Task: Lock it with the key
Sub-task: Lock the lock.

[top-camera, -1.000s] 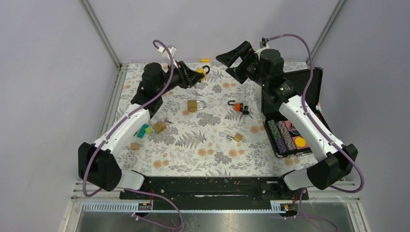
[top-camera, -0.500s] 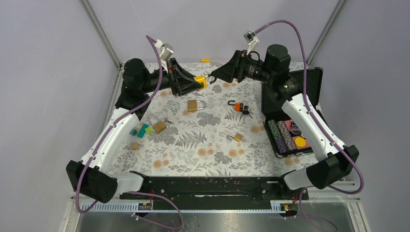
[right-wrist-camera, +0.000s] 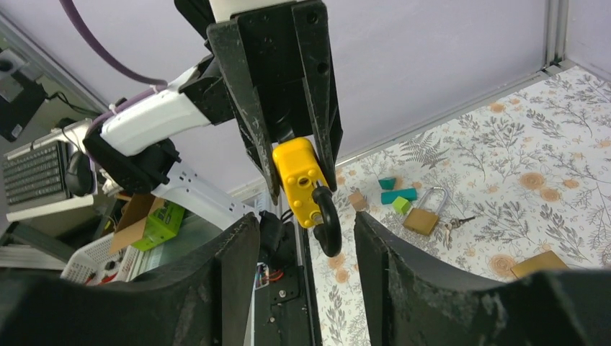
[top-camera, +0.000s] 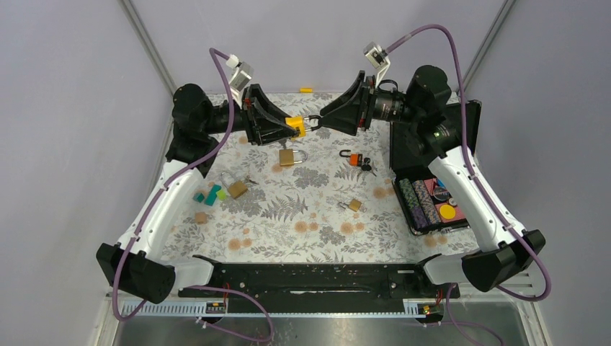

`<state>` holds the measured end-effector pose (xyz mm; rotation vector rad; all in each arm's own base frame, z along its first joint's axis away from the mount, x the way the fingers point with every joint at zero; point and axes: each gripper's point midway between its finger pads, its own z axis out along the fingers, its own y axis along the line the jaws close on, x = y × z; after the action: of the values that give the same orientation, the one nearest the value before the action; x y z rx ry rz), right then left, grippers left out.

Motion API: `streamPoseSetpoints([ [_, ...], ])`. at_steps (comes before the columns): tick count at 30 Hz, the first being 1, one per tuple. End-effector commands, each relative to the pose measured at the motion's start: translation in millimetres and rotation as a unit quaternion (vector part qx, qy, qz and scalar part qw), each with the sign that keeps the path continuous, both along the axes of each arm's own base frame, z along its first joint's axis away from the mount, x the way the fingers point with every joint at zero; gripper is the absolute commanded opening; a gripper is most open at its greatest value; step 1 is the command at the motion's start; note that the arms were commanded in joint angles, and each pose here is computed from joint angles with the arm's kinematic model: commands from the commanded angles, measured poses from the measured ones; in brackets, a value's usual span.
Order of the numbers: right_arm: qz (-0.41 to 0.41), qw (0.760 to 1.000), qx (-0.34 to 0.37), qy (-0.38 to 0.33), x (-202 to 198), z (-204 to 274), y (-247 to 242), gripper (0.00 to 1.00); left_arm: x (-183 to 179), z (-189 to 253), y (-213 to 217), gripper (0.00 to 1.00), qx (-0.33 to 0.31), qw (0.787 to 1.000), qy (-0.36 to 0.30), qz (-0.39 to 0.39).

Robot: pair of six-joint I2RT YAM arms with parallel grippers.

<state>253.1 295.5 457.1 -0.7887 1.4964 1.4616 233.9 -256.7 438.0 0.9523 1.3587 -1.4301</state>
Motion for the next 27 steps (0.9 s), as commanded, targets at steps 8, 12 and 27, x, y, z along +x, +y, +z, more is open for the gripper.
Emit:
streamPoseSetpoints([
  [8, 0.047, 0.997, 0.004, -0.067, -28, 16, 1, 0.32, -40, 57, 10, 0.0, -0.046, 0.992, -0.114, -0.038],
  [12, 0.052, 0.995, 0.021, -0.084, -33, 25, 2, 0.09, -41, 58, 10, 0.0, -0.048, 0.992, -0.109, -0.044],
  [27, 0.071, 0.987, 0.017, -0.141, -50, 20, 15, 0.0, -31, 67, 5, 0.0, -0.067, 0.996, -0.03, -0.051],
])
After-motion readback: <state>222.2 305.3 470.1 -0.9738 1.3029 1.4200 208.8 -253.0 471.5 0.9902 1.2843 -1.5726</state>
